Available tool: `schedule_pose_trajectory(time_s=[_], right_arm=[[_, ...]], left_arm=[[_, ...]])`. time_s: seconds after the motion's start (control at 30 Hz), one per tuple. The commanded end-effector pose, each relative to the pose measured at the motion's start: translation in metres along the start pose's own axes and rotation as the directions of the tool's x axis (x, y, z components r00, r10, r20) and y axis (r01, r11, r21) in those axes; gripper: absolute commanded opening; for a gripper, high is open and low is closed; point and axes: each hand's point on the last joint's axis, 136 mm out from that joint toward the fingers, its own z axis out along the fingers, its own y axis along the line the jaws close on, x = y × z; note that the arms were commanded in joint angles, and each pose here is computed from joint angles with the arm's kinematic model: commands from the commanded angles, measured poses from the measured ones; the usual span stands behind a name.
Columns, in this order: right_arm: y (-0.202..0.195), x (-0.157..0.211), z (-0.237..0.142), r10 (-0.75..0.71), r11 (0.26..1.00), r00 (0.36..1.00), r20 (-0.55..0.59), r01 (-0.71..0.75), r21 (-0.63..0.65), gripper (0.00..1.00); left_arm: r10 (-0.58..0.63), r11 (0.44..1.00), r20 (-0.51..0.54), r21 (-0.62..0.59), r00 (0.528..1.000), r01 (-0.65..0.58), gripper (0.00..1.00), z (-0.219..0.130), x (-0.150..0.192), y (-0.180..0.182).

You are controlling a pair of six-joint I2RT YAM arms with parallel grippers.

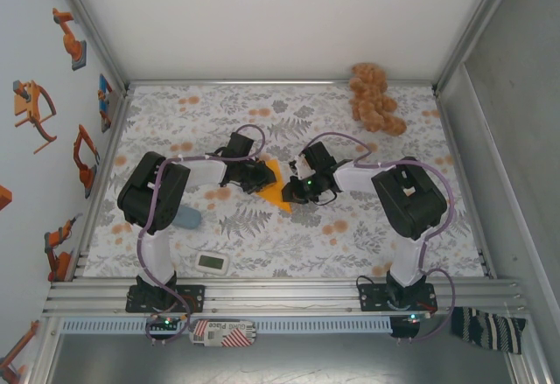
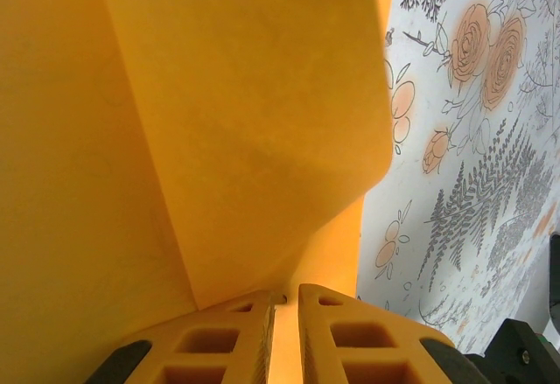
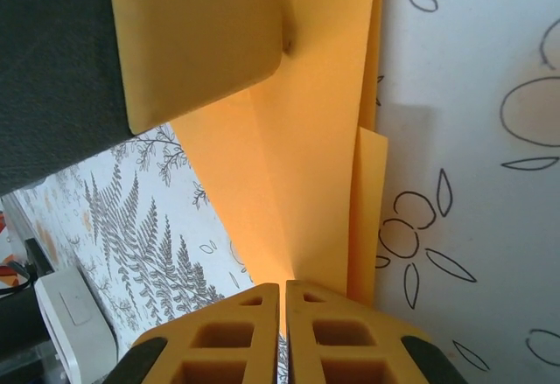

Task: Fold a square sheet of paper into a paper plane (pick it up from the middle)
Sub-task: Fourth fold the wing at the center of the table.

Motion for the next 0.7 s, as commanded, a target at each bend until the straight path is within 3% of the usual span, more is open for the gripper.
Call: schedule_pose_trajectory(time_s=[0.0,0.37,0.67], right_arm=[[-0.009,0.003,0.003,-0.002,0.999,1.0,-0.014,0.002,0.04,0.1],[-0.018,0.01,0.006,0.013,0.998,0.999,-0.035,-0.01,0.062,0.09],[0.0,0.013,0.001,0.0,1.0,0.999,-0.046,-0.001,-0.019,0.1]], left_arm=[[-0.099,0.973,-0.065,-0.216,0.993,0.083,0.18,0.019,0.025,0.067],[-0.102,0.972,-0.07,-0.218,0.992,0.084,0.19,0.019,0.025,0.067],[-0.103,0.97,-0.071,-0.226,0.992,0.085,0.19,0.019,0.025,0.069]])
